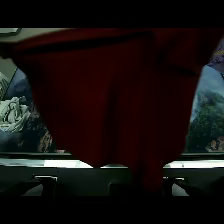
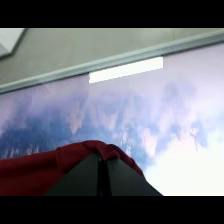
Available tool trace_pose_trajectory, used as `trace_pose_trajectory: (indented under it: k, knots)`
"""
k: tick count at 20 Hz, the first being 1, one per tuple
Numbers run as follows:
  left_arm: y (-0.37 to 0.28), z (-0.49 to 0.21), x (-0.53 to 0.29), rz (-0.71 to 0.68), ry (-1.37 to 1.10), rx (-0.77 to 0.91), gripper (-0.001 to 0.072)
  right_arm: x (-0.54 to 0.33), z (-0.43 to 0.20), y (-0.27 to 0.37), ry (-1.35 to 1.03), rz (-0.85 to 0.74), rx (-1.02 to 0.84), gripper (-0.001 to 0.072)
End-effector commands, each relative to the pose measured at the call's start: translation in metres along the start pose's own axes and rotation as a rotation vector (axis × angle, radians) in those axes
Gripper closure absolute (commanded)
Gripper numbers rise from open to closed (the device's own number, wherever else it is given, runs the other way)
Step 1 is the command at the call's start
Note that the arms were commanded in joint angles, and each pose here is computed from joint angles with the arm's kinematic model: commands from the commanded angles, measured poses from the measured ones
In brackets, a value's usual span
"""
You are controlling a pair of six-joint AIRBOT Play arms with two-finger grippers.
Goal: Fold the clothes and pants, and hang the long-sleeved shirts on hangers.
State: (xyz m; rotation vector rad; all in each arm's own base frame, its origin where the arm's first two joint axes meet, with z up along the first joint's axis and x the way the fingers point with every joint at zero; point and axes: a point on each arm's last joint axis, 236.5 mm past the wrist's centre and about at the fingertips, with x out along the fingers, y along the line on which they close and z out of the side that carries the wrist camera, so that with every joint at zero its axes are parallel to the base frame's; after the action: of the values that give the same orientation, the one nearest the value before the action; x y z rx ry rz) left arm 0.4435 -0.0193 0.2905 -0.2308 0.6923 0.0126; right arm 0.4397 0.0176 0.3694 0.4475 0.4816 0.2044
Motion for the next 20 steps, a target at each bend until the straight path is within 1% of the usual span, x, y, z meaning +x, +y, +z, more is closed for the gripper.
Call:
trace_pose_trajectory:
  k: [1,3,5,7,10,11,12,13,14,15,17,19,20]
  knots:
    - [0.022,-0.052,0.137,0.058,0.231,0.016,0.0692,0.135,-0.07,-0.082,0.274,-0.051,0.145,0.0684]
    - [0.032,-0.082,0.209,0.073,0.298,0.011,0.0692,0.206,-0.126,-0.114,0.402,-0.067,0.151,0.0683]
    - [0.039,-0.11,0.263,0.08,0.335,0.008,0.0692,0.26,-0.176,-0.142,0.473,-0.1,0.185,0.0683]
    - [0.039,-0.133,0.296,0.074,0.363,0.005,0.0691,0.296,-0.217,-0.16,0.522,-0.116,0.215,0.0683]
    - [0.031,-0.16,0.315,0.057,0.422,-0.003,0.0685,0.317,-0.257,-0.173,0.589,-0.129,0.246,0.0682]
    - [0.029,-0.165,0.316,0.05,0.436,-0.008,0.0635,0.316,-0.262,-0.174,0.607,-0.13,0.249,0.0676]
    - [0.028,-0.166,0.313,0.045,0.45,-0.016,0.0449,0.313,-0.264,-0.172,0.621,-0.126,0.252,0.0621]
    - [0.029,-0.168,0.306,0.048,0.47,-0.014,0.021,0.306,-0.262,-0.171,0.639,-0.125,0.255,0.0482]
    - [0.033,-0.168,0.297,0.055,0.492,-0.003,0.0151,0.297,-0.26,-0.166,0.66,-0.116,0.248,0.0299]
    - [0.038,-0.167,0.286,0.061,0.515,0.002,0.0151,0.283,-0.255,-0.162,0.684,-0.099,0.221,0.0262]
    - [0.055,-0.163,0.253,0.079,0.569,0.004,0.0151,0.246,-0.245,-0.158,0.753,-0.055,0.13,0.026]
    - [0.072,-0.163,0.216,0.092,0.642,0.038,0.0151,0.211,-0.216,-0.165,0.728,-0.047,0.149,0.0261]
    - [0.084,-0.164,0.199,0.119,0.666,0.038,0.0151,0.192,-0.201,-0.174,0.691,-0.057,0.156,0.0261]
